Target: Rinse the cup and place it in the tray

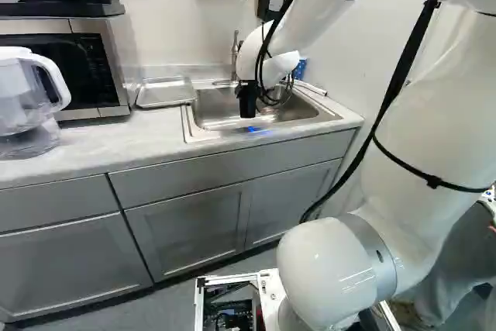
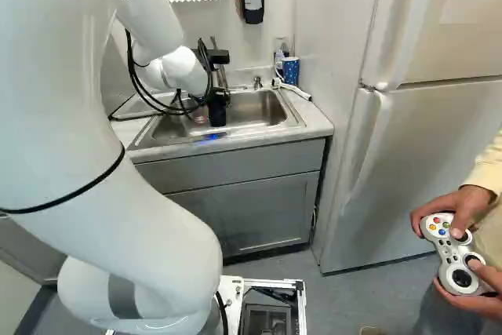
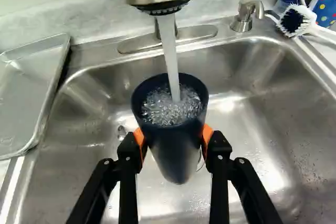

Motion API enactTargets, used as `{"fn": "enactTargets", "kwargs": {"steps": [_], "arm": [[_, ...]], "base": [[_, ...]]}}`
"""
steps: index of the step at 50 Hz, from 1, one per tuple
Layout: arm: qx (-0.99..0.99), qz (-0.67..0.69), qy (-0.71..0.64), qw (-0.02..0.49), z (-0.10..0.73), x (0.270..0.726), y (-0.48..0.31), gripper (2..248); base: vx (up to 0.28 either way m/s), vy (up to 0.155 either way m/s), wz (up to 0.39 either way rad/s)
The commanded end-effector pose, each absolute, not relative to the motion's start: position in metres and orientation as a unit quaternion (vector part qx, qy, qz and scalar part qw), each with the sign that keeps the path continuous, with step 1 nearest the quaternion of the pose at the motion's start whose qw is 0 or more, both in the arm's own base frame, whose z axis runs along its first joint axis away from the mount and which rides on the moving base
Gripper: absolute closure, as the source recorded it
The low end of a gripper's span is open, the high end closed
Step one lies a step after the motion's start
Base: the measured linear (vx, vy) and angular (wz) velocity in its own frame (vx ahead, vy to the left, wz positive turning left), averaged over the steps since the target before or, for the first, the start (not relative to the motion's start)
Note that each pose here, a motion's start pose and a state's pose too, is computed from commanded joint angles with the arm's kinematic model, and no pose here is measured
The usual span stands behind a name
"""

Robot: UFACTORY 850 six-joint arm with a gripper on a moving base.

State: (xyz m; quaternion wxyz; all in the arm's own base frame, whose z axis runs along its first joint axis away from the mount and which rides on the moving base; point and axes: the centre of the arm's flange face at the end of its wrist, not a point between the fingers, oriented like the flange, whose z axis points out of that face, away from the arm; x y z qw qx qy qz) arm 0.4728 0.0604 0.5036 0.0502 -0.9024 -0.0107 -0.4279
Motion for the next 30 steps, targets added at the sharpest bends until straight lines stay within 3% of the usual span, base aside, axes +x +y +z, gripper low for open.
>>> {"fn": "enactTargets", "kwargs": {"steps": [30], "arm": [[-0.899, -0.43, -0.052, 0.07, 0.504, 0.476, 0.106, 128]], "base": [[0.0, 0.0, 0.0]]}}
